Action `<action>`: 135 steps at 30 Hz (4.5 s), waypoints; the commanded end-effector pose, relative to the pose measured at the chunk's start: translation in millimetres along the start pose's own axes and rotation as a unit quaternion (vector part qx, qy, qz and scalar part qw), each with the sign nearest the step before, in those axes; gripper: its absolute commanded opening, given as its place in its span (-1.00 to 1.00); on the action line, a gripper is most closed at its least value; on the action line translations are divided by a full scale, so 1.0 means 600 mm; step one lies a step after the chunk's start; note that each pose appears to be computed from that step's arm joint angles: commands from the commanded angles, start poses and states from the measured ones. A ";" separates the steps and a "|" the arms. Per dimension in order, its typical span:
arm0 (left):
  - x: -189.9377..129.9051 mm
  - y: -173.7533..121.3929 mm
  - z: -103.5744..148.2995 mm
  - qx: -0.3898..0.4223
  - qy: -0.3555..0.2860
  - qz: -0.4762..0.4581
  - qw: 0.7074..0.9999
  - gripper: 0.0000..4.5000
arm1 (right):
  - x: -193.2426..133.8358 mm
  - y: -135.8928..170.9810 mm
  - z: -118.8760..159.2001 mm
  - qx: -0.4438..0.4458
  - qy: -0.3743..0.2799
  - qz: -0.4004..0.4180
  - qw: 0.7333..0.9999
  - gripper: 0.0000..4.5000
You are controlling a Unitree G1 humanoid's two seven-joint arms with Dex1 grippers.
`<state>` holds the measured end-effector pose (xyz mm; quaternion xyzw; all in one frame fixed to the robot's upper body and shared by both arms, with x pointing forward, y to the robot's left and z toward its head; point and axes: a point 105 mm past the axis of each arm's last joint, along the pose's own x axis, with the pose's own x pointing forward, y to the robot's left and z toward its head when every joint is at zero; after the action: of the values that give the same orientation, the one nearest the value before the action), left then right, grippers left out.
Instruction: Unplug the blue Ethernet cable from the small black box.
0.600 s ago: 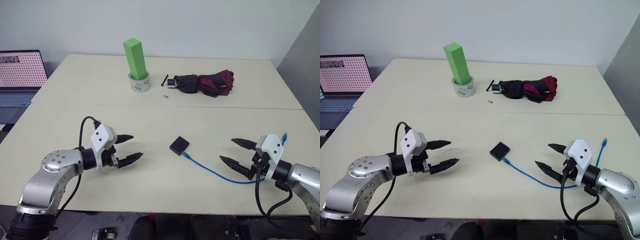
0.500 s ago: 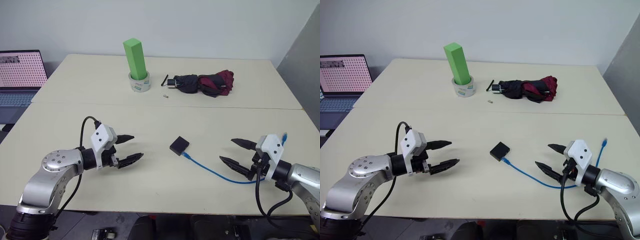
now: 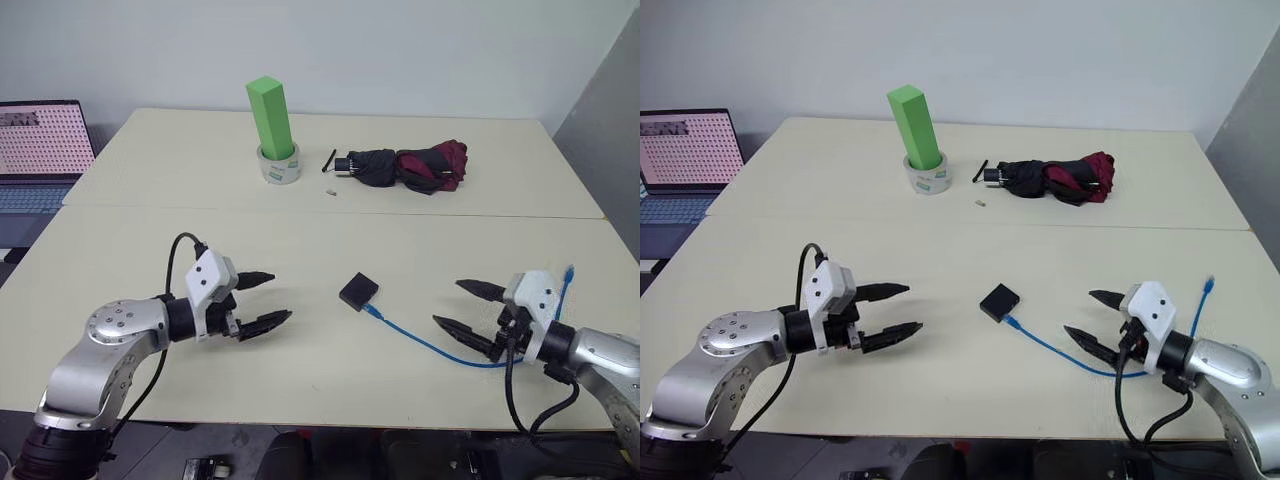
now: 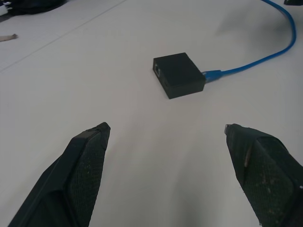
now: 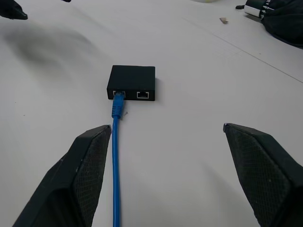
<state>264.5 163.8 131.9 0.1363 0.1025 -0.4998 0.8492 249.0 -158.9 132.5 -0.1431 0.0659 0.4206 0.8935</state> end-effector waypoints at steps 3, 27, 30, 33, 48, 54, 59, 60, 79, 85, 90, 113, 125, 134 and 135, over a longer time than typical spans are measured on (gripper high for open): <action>0.012 -0.021 0.008 0.012 0.006 -0.041 0.999 0.83 | 0.059 0.027 0.001 0.003 -0.012 0.023 1.000 0.79; 0.029 -0.011 0.003 0.007 0.013 -0.061 0.998 0.85 | 0.162 0.056 -0.056 0.000 0.039 0.026 0.999 -0.38; 0.032 -0.004 0.000 -0.005 0.010 -0.052 0.999 0.85 | 0.159 0.052 -0.045 -0.022 0.031 0.030 0.999 -0.70; 0.035 0.003 -0.005 -0.024 0.008 -0.045 0.999 0.85 | 0.155 0.050 -0.021 -0.098 0.008 0.040 0.994 -0.94; 0.059 0.010 0.065 -0.210 -0.118 -0.104 0.965 0.85 | 0.132 0.053 0.077 -0.504 -0.129 0.108 0.847 -0.94; 0.069 -0.014 0.078 -0.236 -0.136 -0.148 0.951 0.85 | 0.134 0.065 0.086 -0.520 -0.151 0.116 0.833 -0.94; 0.073 -0.019 0.081 -0.238 -0.140 -0.163 0.947 0.85 | 0.134 0.068 0.087 -0.520 -0.155 0.118 0.832 -0.94; 0.074 -0.020 0.083 -0.238 -0.144 -0.165 0.946 0.77 | 0.134 0.068 0.088 -0.519 -0.156 0.118 0.832 -0.94; 0.085 -0.029 0.078 -0.235 -0.142 -0.187 0.943 -0.65 | 0.134 0.075 0.097 -0.519 -0.170 0.125 0.829 -0.94; 0.084 -0.026 0.078 -0.232 -0.142 -0.189 0.944 -0.65 | 0.130 0.067 0.094 -0.516 -0.158 0.129 0.832 -0.42; 0.083 -0.023 0.078 -0.226 -0.139 -0.191 0.945 -0.65 | 0.117 0.045 0.081 -0.495 -0.107 0.139 0.851 0.13; 0.078 -0.039 0.113 -0.077 -0.112 -0.245 0.960 -0.65 | 0.098 0.073 0.101 0.097 -0.032 0.222 0.970 0.17; 0.076 -0.040 0.109 -0.074 -0.107 -0.246 0.960 -0.65 | 0.112 0.084 0.105 0.115 -0.033 0.248 0.961 0.17; 0.077 -0.044 0.106 -0.074 -0.106 -0.250 0.960 -0.65 | 0.115 0.085 0.105 0.117 -0.030 0.255 0.959 -0.28; 0.077 -0.044 0.105 -0.074 -0.106 -0.251 0.959 -0.65 | 0.115 0.086 0.105 0.118 -0.029 0.256 0.959 -0.41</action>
<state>271.2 95.0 167.2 -0.0298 0.0956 -0.6888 0.7180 255.1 -60.6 157.4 -0.0006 0.1384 0.6171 0.7746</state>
